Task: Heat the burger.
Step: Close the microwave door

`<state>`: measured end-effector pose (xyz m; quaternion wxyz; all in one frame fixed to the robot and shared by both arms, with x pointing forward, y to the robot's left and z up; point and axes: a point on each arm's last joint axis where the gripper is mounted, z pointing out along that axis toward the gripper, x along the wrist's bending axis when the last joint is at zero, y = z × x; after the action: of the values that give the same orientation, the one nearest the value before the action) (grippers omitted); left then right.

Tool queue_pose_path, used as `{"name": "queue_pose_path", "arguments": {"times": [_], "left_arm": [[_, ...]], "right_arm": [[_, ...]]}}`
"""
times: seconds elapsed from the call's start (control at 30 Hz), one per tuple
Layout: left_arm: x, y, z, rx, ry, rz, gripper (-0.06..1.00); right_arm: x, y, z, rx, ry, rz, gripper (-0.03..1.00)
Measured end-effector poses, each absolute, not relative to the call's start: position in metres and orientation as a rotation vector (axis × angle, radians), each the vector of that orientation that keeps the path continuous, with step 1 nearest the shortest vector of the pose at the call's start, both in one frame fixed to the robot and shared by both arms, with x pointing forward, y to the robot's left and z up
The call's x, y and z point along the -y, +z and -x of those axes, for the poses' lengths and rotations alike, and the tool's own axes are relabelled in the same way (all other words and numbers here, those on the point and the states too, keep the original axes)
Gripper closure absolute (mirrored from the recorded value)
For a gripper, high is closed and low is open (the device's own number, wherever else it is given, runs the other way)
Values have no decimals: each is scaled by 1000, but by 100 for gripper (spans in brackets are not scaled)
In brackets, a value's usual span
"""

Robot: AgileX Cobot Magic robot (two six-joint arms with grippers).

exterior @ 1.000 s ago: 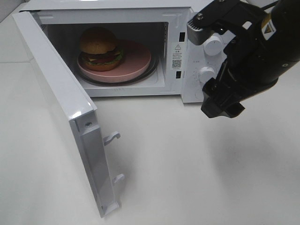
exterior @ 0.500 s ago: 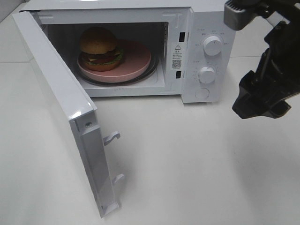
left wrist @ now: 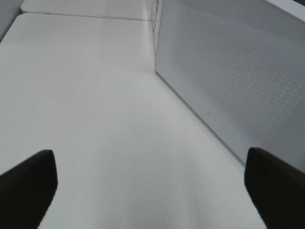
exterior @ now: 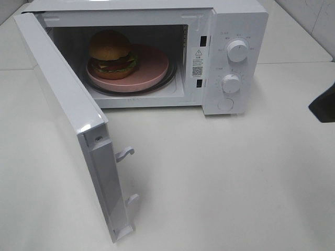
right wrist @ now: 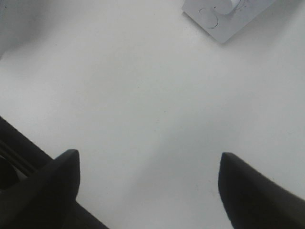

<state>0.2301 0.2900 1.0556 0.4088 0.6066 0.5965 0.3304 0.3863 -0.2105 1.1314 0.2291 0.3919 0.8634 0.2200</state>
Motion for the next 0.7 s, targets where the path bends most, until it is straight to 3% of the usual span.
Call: {"name": "queue_pose_path", "arguments": {"times": [0.27, 0.7], "left_arm": [[-290, 1056, -230, -1503, 832, -1528, -4], [-290, 1056, -230, -1503, 832, -1528, -4]], "right_arm": [[229, 1145, -361, -2314, 687, -1080, 20], [259, 1111, -332, -2247, 669, -1228, 20]]}}
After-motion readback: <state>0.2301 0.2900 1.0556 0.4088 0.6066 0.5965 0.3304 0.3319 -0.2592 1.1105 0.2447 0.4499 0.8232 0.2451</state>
